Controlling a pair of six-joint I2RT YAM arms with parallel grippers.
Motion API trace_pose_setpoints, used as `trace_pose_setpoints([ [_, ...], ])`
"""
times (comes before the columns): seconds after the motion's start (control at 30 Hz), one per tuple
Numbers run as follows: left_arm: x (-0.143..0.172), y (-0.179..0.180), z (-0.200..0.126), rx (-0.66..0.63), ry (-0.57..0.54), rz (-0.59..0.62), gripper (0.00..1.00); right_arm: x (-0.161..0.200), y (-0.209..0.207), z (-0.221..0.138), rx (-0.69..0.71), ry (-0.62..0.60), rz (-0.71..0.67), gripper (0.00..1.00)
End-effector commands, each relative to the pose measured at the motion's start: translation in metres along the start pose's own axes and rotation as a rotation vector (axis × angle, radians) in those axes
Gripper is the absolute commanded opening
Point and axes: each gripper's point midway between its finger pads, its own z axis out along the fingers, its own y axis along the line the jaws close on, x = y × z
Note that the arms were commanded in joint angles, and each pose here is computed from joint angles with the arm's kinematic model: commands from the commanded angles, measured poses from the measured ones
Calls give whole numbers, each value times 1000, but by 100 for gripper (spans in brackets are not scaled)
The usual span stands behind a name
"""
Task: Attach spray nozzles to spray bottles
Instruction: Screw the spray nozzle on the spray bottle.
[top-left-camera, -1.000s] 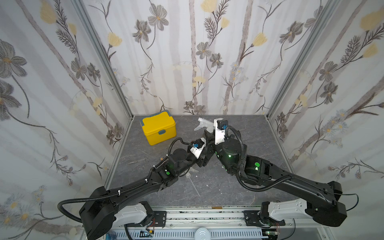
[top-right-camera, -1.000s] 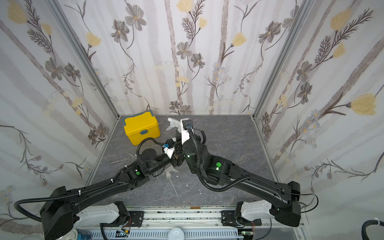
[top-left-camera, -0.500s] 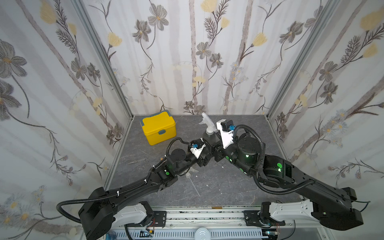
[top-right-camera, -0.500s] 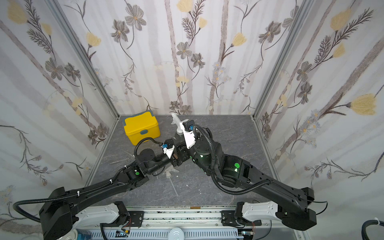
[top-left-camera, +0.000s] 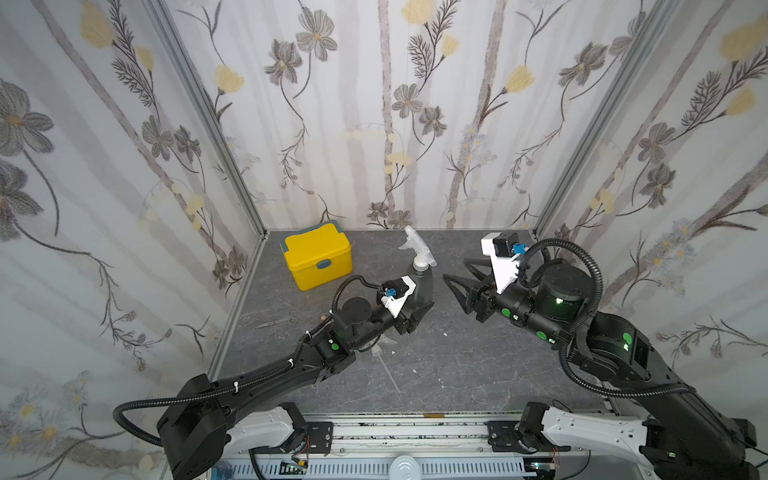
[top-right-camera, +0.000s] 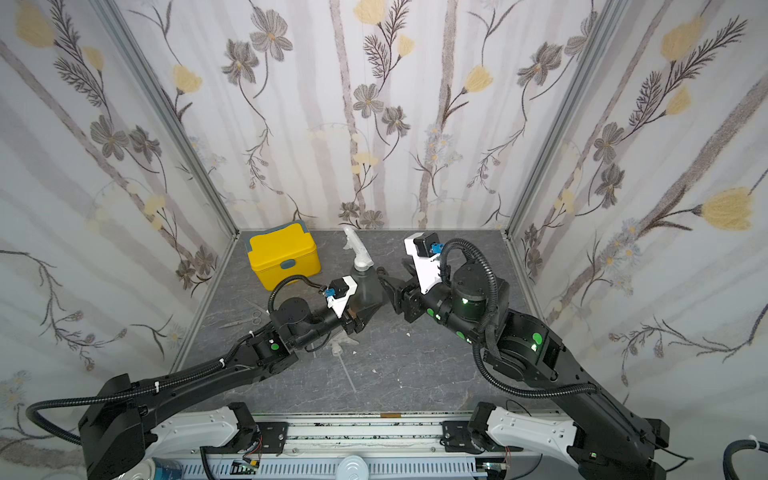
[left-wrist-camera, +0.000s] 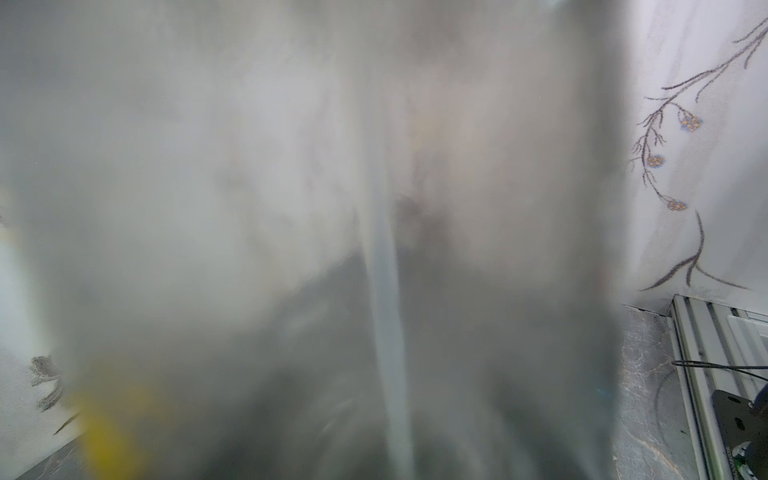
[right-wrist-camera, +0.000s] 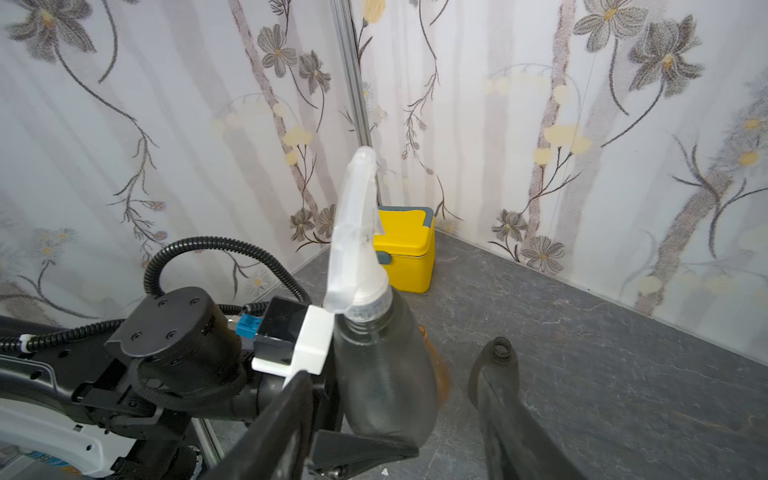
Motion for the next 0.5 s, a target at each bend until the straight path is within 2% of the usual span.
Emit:
trace_pose_setpoints([
  [0.0, -14, -8, -2, 46, -51, 3, 74, -8, 31, 0, -280, -13, -120, 66],
  [0.07, -14, -11, -2, 70, -52, 0, 74, -12, 29, 4, -348, -24, -139, 69],
  [0.17, -16, -18, -3, 107, -54, -8, 74, -13, 26, 14, -412, -15, -135, 68],
  [0.47, -15, -21, -2, 127, -45, -11, 74, -4, 29, 40, -506, 24, -106, 54],
])
